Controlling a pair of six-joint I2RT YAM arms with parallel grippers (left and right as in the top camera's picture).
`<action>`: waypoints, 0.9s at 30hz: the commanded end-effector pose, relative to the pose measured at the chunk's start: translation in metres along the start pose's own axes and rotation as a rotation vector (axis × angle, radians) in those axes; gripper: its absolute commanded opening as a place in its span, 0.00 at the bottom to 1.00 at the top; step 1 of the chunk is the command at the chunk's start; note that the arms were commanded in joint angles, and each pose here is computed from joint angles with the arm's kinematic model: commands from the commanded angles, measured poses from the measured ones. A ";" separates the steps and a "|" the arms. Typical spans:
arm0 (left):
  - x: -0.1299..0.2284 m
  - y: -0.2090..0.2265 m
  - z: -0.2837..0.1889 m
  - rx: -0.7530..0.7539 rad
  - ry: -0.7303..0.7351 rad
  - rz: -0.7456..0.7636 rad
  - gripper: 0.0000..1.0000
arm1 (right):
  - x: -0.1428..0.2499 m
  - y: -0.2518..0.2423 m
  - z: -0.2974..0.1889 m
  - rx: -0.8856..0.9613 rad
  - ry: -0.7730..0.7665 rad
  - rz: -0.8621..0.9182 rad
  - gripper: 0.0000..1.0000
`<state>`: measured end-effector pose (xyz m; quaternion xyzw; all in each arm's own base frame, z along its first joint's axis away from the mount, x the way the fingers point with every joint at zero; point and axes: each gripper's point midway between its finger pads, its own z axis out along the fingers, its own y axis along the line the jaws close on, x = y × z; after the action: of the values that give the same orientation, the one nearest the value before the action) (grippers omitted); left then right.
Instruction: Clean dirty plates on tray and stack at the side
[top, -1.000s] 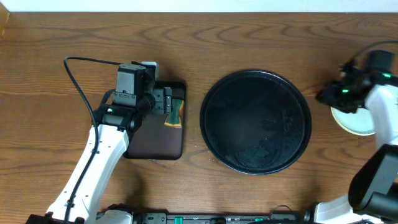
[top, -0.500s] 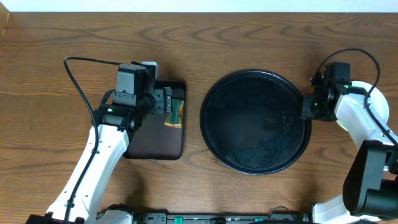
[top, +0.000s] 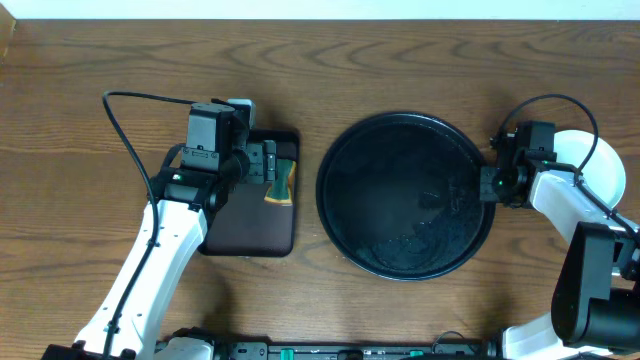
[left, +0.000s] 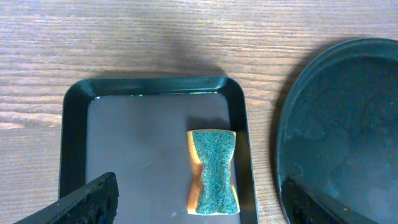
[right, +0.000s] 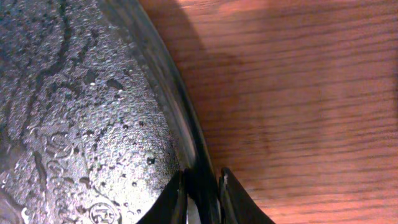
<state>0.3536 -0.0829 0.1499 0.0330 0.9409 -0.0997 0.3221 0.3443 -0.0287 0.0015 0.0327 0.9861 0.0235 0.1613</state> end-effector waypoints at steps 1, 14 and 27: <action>-0.005 0.002 -0.002 -0.012 -0.013 -0.008 0.84 | 0.003 0.019 -0.003 -0.092 0.003 -0.037 0.16; -0.005 0.002 -0.002 -0.012 -0.013 -0.008 0.84 | -0.006 0.018 -0.016 -0.086 0.030 -0.048 0.41; -0.005 0.002 -0.002 -0.012 -0.013 -0.008 0.84 | -0.033 0.132 -0.075 -0.329 0.076 -0.145 0.43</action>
<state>0.3535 -0.0829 0.1499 0.0331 0.9409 -0.0999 0.3218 0.3675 0.0577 0.0859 -0.0500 0.9797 0.1369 0.1373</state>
